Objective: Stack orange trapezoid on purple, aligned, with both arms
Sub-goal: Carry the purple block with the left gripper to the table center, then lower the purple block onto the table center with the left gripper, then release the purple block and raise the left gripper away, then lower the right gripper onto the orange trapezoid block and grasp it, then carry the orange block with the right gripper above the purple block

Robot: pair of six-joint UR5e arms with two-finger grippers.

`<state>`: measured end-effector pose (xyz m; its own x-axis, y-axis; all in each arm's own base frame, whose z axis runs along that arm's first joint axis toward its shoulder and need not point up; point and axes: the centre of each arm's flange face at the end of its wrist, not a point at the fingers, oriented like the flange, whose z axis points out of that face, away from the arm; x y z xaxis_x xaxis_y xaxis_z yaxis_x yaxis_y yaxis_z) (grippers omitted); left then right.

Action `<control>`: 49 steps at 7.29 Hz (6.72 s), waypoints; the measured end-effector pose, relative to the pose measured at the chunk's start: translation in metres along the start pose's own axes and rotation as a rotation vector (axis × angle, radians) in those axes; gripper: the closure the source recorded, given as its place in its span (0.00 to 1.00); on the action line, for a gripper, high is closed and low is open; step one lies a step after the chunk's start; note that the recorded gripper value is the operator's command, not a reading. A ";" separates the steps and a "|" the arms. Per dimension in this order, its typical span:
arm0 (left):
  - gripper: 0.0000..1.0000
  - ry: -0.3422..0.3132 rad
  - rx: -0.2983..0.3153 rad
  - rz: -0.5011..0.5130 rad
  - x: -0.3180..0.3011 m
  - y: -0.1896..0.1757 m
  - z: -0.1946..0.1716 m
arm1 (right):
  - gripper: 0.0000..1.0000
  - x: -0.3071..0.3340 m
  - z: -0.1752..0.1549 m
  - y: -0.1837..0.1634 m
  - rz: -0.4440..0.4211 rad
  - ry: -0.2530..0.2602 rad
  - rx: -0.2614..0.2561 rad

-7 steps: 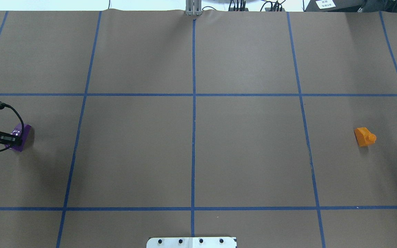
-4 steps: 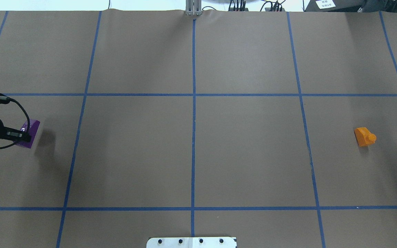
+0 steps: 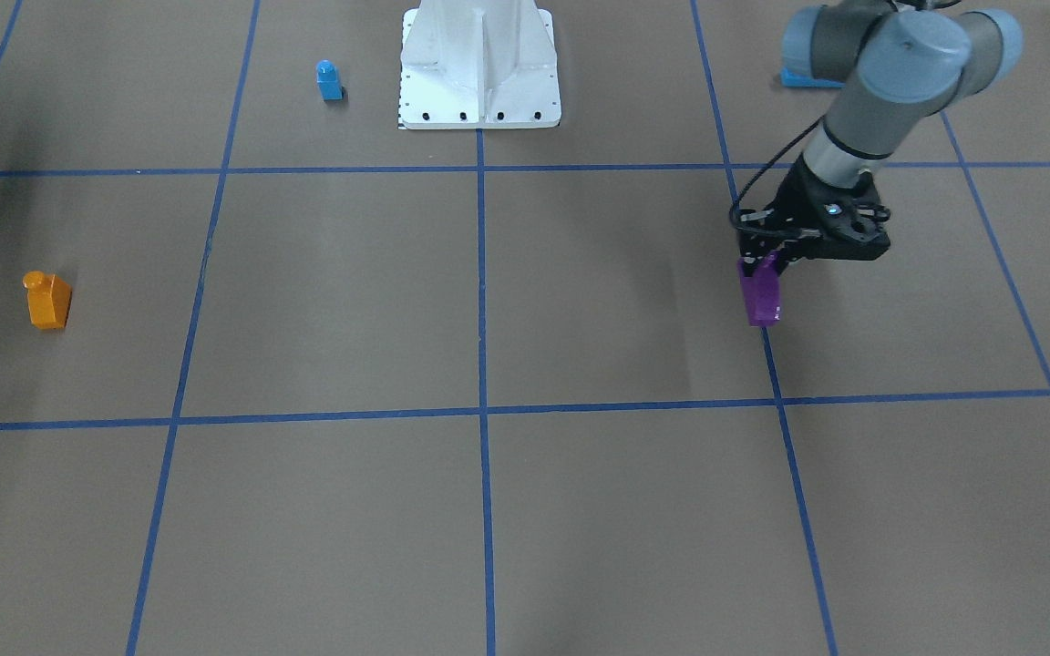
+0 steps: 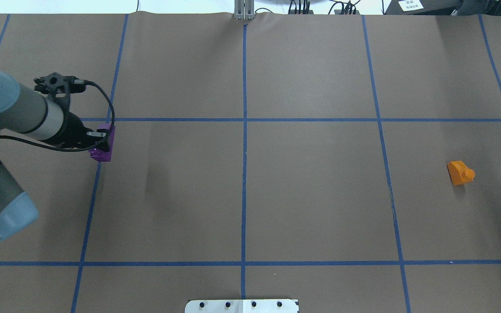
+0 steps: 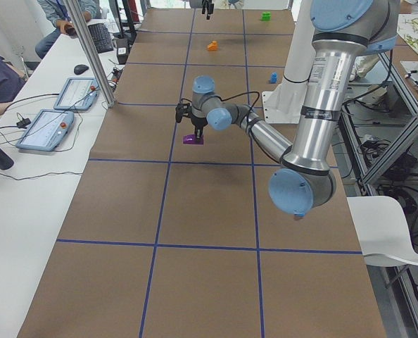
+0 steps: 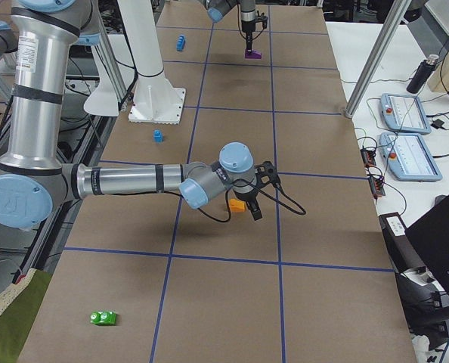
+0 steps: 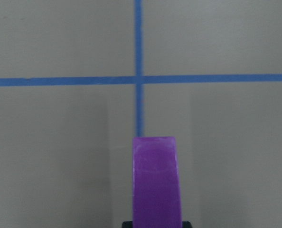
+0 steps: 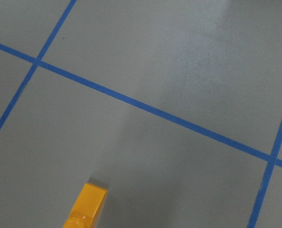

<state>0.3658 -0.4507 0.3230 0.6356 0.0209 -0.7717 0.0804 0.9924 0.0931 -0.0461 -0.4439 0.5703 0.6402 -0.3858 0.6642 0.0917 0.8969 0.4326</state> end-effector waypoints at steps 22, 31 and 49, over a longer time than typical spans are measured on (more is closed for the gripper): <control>0.00 -0.043 -0.039 0.000 0.297 0.042 0.108 | 0.00 -0.001 0.000 -0.003 0.000 -0.004 0.001; 0.00 -0.042 -0.001 0.372 0.058 0.012 -0.080 | 0.02 -0.043 0.026 0.019 0.188 -0.012 -0.051; 0.00 -0.128 -0.014 0.271 -0.082 -0.008 -0.097 | 1.00 -0.228 0.103 -0.077 0.280 0.041 -0.090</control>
<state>0.2392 -0.4487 0.3245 0.7239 0.2709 -0.6345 -0.1153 0.9543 0.2758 -0.2778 -0.4472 0.4477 0.6802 -0.1137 0.7241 -0.0261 0.9835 0.1790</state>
